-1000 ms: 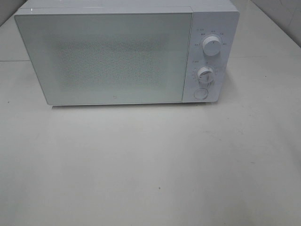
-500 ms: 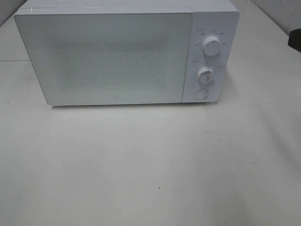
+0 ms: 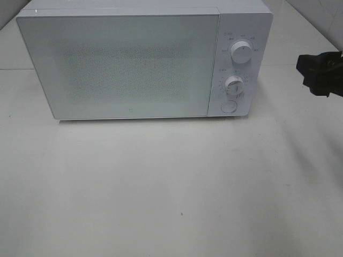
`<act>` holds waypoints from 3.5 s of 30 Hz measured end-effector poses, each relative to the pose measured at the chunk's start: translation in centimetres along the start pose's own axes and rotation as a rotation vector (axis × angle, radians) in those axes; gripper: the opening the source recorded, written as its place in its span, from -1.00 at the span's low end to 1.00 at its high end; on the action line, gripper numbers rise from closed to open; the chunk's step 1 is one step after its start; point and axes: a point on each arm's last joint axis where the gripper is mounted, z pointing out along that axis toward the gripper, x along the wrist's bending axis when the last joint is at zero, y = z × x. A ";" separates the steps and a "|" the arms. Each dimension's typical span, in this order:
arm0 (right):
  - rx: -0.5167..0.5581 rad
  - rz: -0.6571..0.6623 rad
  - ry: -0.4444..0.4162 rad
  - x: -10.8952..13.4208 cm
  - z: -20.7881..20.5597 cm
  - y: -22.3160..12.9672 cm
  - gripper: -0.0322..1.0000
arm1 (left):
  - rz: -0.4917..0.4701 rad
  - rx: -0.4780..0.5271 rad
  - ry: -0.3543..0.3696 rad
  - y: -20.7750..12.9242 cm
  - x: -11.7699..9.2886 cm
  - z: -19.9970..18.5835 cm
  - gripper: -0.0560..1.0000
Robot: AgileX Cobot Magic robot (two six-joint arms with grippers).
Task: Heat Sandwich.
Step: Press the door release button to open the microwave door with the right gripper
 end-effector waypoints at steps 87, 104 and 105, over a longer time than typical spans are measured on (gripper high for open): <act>0.036 1.233 -0.082 9.2 2.2 -9.6 0.46 | 0.000 0.000 0.000 0.0 0.0 0.0 0.98; 0.035 1.444 -0.092 9.2 2.2 -9.6 -0.52 | 0.000 0.000 0.000 0.0 0.0 0.0 0.98; 0.035 1.460 -0.093 9.2 2.2 -9.6 -0.75 | 0.000 0.000 0.000 0.0 0.0 0.0 0.98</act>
